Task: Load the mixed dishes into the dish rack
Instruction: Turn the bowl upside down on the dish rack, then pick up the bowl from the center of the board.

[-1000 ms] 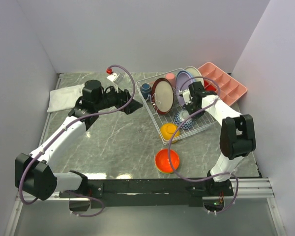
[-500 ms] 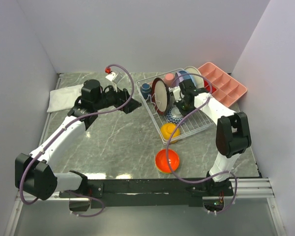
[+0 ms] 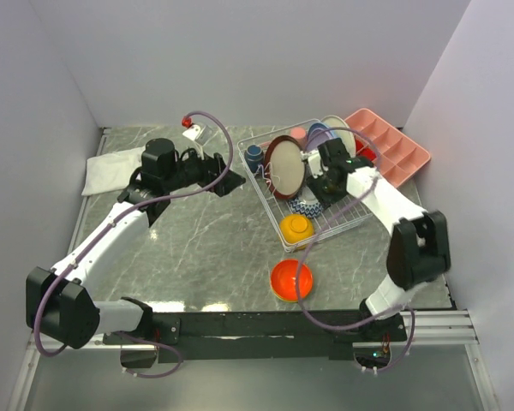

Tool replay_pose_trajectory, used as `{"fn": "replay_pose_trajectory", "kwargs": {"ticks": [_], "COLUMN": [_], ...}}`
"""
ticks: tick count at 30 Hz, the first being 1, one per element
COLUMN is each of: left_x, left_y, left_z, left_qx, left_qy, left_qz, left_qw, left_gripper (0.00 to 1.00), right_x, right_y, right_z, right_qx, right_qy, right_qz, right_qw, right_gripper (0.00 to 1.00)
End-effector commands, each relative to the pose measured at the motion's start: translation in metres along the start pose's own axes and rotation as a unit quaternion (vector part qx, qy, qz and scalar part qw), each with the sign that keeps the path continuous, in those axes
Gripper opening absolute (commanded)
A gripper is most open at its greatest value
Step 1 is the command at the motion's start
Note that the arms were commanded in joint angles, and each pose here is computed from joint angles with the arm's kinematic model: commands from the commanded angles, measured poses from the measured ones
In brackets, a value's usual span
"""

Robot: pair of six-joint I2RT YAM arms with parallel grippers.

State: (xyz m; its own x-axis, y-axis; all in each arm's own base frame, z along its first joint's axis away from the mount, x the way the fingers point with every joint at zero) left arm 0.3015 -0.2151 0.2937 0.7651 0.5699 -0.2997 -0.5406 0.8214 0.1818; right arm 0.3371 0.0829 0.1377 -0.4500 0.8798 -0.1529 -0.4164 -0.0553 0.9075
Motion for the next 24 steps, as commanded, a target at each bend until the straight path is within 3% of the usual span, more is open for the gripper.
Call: {"fn": "replay_pose_trajectory", "kwargs": {"ticks": [1,5,10,15,17,21,24], "left_x": [0.0,0.003,0.006,0.013,0.015,0.022,0.024], "left_y": [0.01,0.013,0.018,0.022,0.024,0.027,0.028], "left_z": [0.024,0.013,-0.001,-0.007,-0.008,-0.018,-0.023], "left_qx": [-0.032,-0.019,-0.005,0.004,0.007,0.018,0.023], "left_qy": [-0.026,-0.024,-0.026,-0.043,-0.049,-0.049,-0.051], "left_qz": [0.03,0.038,0.052,0.068,0.072,0.083,0.085], "left_qw": [0.999,0.999,0.998,0.997,0.996,0.995,0.995], "left_gripper": [0.96,0.96,0.96,0.96,0.96,0.96,0.96], "right_x": [-0.007,0.003,0.06,0.116,0.122,0.143,0.153], "right_y": [0.069,0.105,0.116,0.126,0.127,0.127,0.121], "right_z": [-0.001,-0.01,-0.058,-0.113,-0.125,-0.153,-0.16], "right_qx": [-0.079,-0.136,-0.127,-0.153,-0.161,-0.115,-0.111], "right_qy": [-0.025,-0.024,0.072,0.26,0.299,0.391,0.426], "right_qz": [-0.026,-0.004,0.142,0.24,0.248,0.308,0.313], "right_qw": [0.996,0.99,0.979,0.923,0.907,0.86,0.842], "right_gripper": [0.62,0.65,0.59,0.58,0.59,0.56,0.55]}}
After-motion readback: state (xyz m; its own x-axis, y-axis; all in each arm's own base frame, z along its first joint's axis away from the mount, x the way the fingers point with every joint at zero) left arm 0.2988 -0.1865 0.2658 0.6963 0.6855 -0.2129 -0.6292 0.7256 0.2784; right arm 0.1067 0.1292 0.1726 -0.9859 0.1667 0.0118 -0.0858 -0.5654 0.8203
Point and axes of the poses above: each gripper's point midway between its finger pads, its own y axis back along the fingers, its own x axis along the line the jaws close on, z = x × y, the point moved 4 cm from there along y, back along the fingers, and after that the axes turned 5 degrees about -y, right-handed, at the moved point
